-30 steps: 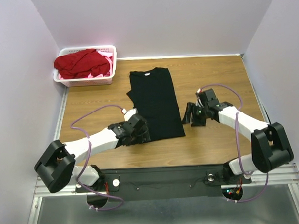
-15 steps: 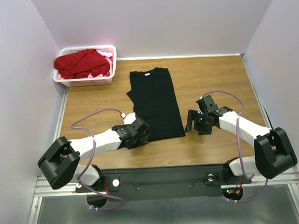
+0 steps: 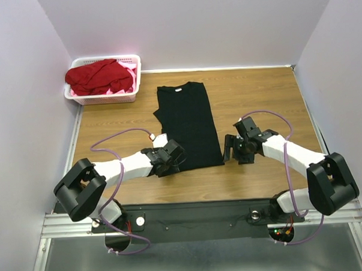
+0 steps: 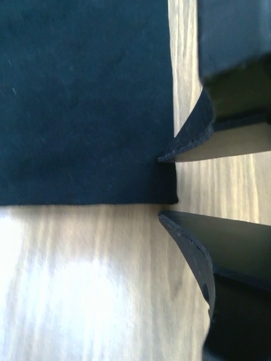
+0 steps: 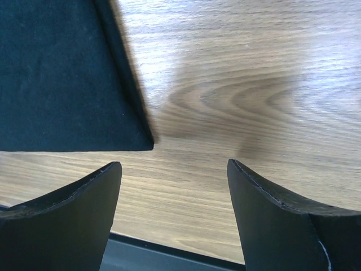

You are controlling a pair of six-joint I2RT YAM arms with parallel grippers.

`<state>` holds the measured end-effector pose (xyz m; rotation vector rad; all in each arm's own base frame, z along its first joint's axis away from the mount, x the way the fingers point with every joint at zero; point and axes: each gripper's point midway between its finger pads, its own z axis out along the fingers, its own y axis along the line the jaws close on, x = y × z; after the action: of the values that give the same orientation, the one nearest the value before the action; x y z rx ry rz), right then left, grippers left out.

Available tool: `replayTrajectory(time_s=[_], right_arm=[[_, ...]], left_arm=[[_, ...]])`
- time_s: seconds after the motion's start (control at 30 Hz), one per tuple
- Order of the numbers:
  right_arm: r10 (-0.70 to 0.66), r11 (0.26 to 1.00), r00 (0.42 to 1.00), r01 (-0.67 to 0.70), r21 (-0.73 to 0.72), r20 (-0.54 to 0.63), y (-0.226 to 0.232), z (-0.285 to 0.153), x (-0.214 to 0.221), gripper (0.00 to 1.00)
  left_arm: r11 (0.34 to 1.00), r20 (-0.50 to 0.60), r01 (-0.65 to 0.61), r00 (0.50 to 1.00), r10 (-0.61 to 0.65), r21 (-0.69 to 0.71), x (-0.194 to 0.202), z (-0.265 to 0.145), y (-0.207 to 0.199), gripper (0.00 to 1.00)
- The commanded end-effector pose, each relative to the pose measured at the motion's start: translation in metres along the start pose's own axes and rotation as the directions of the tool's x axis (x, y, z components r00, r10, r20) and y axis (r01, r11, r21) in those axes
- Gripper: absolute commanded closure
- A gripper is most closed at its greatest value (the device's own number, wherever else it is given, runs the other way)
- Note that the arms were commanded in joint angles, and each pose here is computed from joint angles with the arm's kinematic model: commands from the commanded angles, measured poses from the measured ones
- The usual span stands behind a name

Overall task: Fold and stack the t-shirts
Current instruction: Fold the tshirt

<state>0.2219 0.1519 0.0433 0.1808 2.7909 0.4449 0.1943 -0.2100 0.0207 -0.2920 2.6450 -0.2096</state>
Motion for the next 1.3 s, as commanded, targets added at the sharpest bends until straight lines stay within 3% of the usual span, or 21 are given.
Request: replayTrajectory(time_s=[0.0, 0.13, 0.5, 0.73, 0.87, 1.27], right_arm=[[-0.004, 1.000, 0.999, 0.003, 0.026, 0.037, 0.008, 0.000, -0.012, 0.19], [-0.010, 0.998, 0.999, 0.008, 0.068, 0.035, 0.010, 0.006, -0.010, 0.23], [0.007, 0.989, 0.999, -0.012, 0.146, 0.038, 0.011, 0.018, -0.014, 0.54], [0.002, 0.990, 1.000, -0.005, 0.141, 0.017, 0.025, 0.025, -0.010, 0.59], [-0.014, 0.992, 1.000, 0.010, 0.127, 0.028, 0.039, 0.024, -0.010, 0.59], [0.008, 0.961, 0.998, -0.025, 0.274, 0.064, 0.007, 0.030, -0.008, 0.60]], left_arm=[[0.999, -0.015, -0.027, 1.000, 0.026, -0.035, 0.003, 0.008, 0.006, 0.51], [0.997, -0.062, -0.056, 0.997, 0.053, -0.047, 0.015, 0.017, 0.010, 0.63], [0.996, -0.098, -0.085, 0.992, 0.082, -0.027, 0.025, 0.018, 0.012, 0.80], [0.995, -0.105, -0.097, 0.990, 0.095, -0.017, 0.027, 0.017, 0.014, 0.89], [0.995, -0.104, -0.102, 0.990, 0.100, -0.012, 0.027, 0.016, 0.015, 0.89], [0.994, -0.098, -0.109, 0.989, 0.109, 0.008, 0.026, 0.011, 0.014, 0.90]])
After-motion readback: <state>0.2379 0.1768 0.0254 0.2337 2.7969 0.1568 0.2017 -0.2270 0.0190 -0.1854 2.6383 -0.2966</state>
